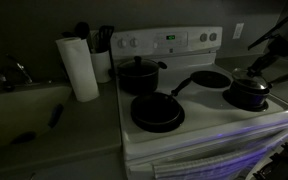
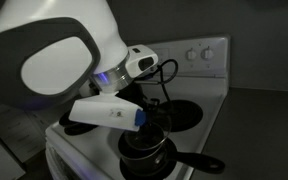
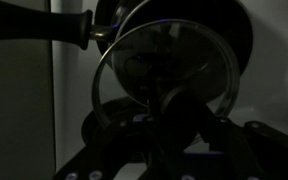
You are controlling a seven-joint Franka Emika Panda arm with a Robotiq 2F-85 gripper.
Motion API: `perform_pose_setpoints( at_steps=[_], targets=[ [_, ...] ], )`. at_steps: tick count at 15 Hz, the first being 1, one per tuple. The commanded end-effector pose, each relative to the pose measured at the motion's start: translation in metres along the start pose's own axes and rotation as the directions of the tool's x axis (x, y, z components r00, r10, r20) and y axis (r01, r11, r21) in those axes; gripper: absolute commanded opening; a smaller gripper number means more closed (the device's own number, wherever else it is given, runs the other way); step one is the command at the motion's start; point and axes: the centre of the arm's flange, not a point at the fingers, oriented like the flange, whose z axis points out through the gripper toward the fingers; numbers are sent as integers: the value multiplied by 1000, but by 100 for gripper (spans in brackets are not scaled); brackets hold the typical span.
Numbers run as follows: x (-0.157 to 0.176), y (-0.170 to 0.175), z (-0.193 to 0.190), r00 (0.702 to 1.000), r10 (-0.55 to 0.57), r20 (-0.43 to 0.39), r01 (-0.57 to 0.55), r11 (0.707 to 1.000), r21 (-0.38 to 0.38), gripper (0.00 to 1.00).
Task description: Take the lid from the stove and put it on the right black pot
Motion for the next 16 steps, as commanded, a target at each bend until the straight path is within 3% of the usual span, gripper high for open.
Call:
perform_pose_setpoints(
  at_steps=[1,16],
  targets=[
    [7,7,-3,1000,-13,-5,13,1000,25,15],
    [3,-3,8,996,15,83,-25,992,120,15]
  ],
)
